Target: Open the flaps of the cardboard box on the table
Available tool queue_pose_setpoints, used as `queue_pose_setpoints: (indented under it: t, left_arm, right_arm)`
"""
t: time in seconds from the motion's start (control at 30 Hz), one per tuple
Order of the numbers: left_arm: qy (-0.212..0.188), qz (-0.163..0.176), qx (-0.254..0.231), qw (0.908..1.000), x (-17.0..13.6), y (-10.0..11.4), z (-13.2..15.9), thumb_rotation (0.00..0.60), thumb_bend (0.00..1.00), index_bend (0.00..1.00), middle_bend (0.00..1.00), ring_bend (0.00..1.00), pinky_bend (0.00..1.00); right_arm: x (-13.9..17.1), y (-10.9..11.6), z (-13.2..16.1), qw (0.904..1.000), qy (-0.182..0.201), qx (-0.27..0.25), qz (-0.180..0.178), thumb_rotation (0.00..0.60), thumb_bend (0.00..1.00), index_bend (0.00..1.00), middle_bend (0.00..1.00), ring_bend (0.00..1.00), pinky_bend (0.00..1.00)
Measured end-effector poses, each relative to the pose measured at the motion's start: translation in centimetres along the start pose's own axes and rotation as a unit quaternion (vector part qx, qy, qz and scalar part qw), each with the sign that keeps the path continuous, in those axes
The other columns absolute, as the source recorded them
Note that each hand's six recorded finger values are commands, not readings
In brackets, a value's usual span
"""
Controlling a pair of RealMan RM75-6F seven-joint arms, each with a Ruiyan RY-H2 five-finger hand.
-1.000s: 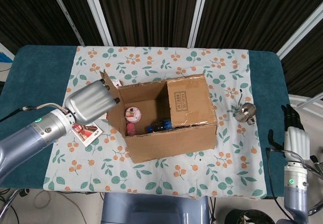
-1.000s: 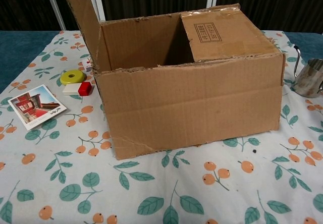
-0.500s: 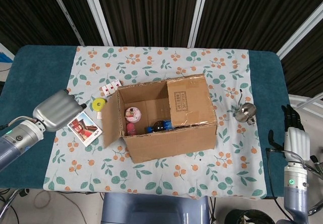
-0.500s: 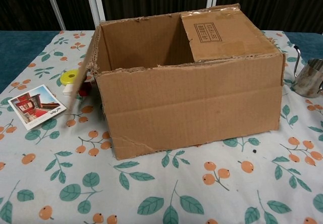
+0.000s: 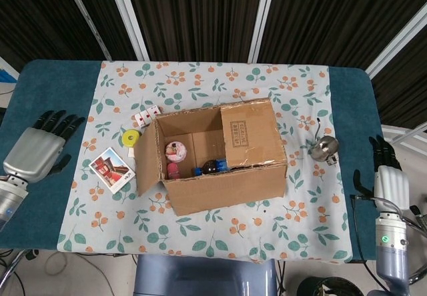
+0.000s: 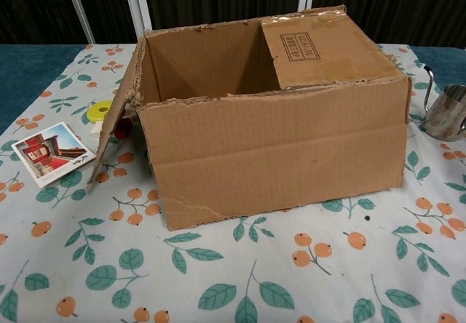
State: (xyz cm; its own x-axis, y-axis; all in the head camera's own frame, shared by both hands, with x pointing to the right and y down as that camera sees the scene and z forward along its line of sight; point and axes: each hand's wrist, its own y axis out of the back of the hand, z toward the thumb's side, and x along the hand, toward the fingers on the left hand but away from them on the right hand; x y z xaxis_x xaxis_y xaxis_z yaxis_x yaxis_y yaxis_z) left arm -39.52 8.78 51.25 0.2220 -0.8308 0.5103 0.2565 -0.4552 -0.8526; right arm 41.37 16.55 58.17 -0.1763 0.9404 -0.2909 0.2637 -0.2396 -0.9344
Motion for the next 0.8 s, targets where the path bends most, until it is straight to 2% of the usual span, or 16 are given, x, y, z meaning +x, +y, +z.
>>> queue_pose_setpoints:
  t: [0.17,0.3,0.43,0.53,0.57,0.67,0.8]
  left_arm:
    - [0.082,0.044,-0.083,0.9922,-2.8,-4.6,-1.7,0.6,0.32,0.0,0.01,0.0,0.04]
    - [0.121,0.062,-0.097,0.986,-4.2,-7.3,-2.9,0.6,0.32,0.0,0.0,0.0,0.04]
    - [0.133,0.071,-0.106,0.9829,-4.9,-9.5,-3.2,0.6,0.32,0.0,0.0,0.0,0.04]
    - [0.136,0.073,-0.112,0.9816,-5.3,-10.8,-3.4,0.6,0.32,0.0,0.0,0.0,0.04]
    - [0.136,0.074,-0.115,0.9812,-5.5,-11.2,-3.5,0.6,0.32,0.0,0.0,0.0,0.04]
    - [0.134,0.076,-0.124,0.9802,-5.8,-11.9,-3.6,0.6,0.32,0.0,0.0,0.0,0.04]
    - [0.129,0.083,-0.135,0.9789,-5.8,-12.0,-3.5,0.6,0.32,0.0,0.0,0.0,0.04]
  right_arm:
    - [-1.0,0.5,2.0,0.9983,0.044,0.034,0.015,0.6,0.54,0.0,0.0,0.0,0.23]
    - [-2.4,1.0,4.7,0.9924,0.101,0.064,0.027,0.6,0.56,0.02,0.0,0.0,0.23]
    - [-4.2,1.5,8.3,0.9799,0.167,0.101,0.042,0.6,0.72,0.05,0.0,0.0,0.23]
    - [-5.6,1.8,11.8,0.9651,0.222,0.128,0.053,0.6,0.94,0.07,0.0,0.01,0.23]
    - [-6.0,1.8,13.3,0.9584,0.244,0.137,0.056,0.6,0.97,0.08,0.0,0.01,0.23]
    - [-6.8,1.9,17.4,0.9404,0.297,0.153,0.065,0.6,1.0,0.11,0.02,0.02,0.23]
    - [-7.1,1.5,22.6,0.9159,0.358,0.166,0.073,0.6,1.0,0.23,0.11,0.1,0.23]
